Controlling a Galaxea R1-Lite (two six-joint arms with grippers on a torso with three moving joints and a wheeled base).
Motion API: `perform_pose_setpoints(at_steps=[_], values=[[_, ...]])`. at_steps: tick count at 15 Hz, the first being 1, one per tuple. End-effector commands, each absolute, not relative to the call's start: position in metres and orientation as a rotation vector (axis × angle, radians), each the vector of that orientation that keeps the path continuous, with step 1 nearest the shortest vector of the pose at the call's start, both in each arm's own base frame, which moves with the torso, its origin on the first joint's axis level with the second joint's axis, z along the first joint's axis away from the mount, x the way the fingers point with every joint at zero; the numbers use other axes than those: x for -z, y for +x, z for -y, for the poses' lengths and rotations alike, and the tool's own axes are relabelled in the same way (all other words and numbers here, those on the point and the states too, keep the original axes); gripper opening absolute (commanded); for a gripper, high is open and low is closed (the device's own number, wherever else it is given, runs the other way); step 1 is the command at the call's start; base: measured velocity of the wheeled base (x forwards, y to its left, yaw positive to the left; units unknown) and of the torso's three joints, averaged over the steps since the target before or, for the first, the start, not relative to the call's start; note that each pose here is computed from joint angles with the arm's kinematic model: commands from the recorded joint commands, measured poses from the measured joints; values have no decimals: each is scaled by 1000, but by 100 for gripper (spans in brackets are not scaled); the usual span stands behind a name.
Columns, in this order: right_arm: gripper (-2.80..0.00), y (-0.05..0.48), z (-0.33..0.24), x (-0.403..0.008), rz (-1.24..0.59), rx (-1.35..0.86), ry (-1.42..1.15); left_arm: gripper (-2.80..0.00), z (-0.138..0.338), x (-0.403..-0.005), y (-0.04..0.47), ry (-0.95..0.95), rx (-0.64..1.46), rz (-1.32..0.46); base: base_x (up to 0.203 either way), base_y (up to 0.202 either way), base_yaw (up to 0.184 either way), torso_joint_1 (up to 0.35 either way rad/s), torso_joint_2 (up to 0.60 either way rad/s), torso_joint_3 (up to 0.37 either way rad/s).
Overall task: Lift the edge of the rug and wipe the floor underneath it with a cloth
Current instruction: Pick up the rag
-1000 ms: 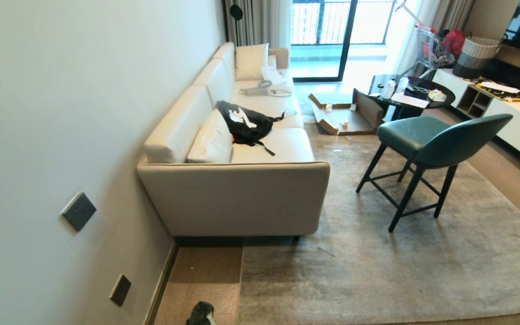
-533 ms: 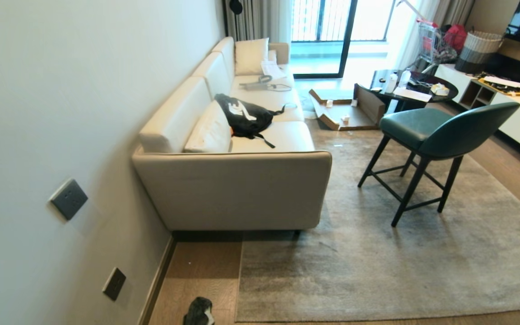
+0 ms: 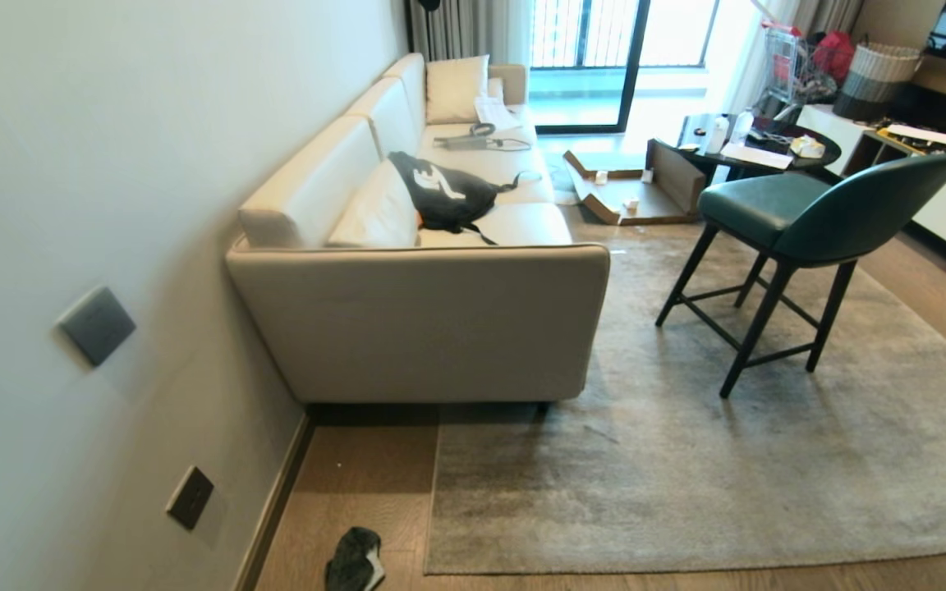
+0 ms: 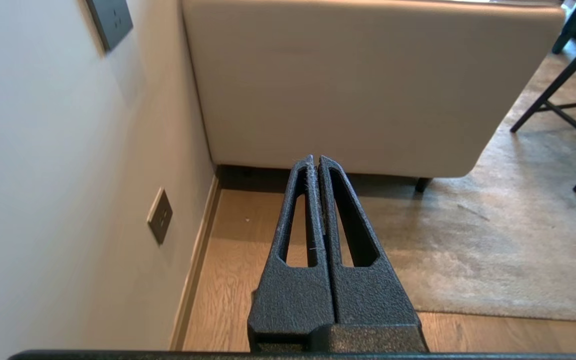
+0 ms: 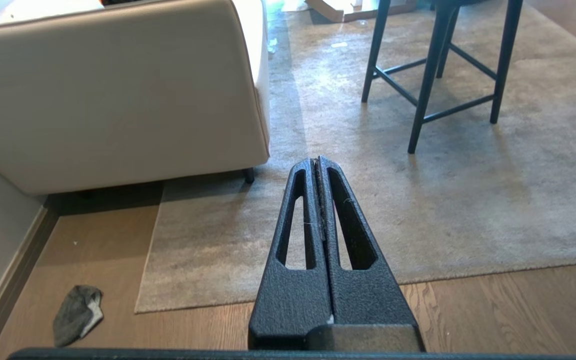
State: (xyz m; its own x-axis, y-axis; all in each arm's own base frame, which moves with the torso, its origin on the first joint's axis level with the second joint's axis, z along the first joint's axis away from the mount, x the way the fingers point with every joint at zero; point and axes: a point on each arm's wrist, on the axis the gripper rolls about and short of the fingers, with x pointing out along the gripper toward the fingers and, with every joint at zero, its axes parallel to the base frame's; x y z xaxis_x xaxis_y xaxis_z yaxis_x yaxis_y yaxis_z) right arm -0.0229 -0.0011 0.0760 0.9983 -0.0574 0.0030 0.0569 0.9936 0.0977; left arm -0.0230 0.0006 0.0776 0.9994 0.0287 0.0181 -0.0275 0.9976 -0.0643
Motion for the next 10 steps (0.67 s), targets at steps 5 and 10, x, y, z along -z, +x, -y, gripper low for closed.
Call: perform_pose_setpoints(at_steps=[5, 10], values=[[-280, -23, 1, -76, 5, 58, 98, -280, -1, -78, -23, -65, -29, 19, 0, 0, 0, -90, 483, 383], [-280, -23, 1, -76, 4, 58, 98, -280, -1, -78, -23, -65, -29, 19, 0, 0, 0, -34, 455, 411]])
